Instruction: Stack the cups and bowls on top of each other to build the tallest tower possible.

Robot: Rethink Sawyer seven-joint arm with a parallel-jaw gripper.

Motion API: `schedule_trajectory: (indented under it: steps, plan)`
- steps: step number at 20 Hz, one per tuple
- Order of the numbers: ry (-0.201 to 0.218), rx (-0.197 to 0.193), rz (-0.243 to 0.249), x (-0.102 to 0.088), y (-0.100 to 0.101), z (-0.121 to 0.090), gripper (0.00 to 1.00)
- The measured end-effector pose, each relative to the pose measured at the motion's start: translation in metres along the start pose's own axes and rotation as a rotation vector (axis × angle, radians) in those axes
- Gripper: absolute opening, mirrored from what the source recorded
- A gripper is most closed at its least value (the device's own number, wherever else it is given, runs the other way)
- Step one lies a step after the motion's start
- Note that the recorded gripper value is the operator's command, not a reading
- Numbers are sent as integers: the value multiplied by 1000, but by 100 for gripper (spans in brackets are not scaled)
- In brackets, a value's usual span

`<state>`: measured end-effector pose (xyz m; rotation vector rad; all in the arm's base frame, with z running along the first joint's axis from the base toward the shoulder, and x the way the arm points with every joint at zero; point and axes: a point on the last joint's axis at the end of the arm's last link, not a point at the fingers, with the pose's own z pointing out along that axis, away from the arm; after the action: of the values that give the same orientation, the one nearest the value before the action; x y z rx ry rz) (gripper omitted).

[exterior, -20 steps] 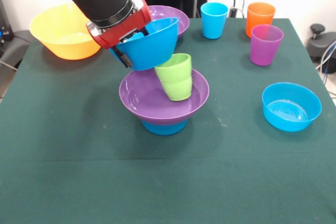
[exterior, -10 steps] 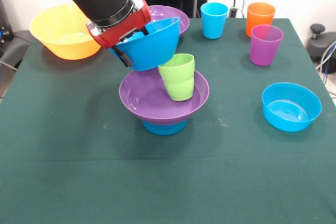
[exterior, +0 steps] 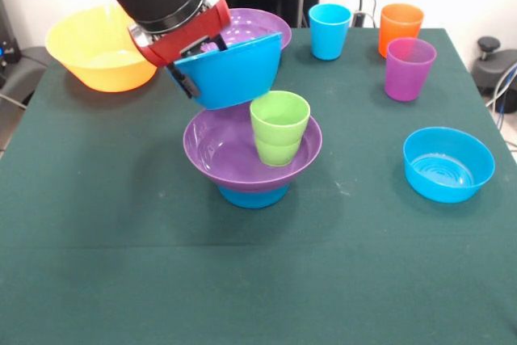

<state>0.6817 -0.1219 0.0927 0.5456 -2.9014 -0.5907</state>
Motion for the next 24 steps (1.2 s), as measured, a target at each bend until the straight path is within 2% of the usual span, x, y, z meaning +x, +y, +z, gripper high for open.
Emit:
schedule_trajectory:
  steps: [10,18,19,24]
  plan:
    - [-7,33,-1,-1,-1,-15,100]
    - [-7,33,-2,-1,-1,-16,100]
    - [-7,34,-2,-1,-1,-15,0]
    - [-7,36,-2,-1,-1,-15,0]
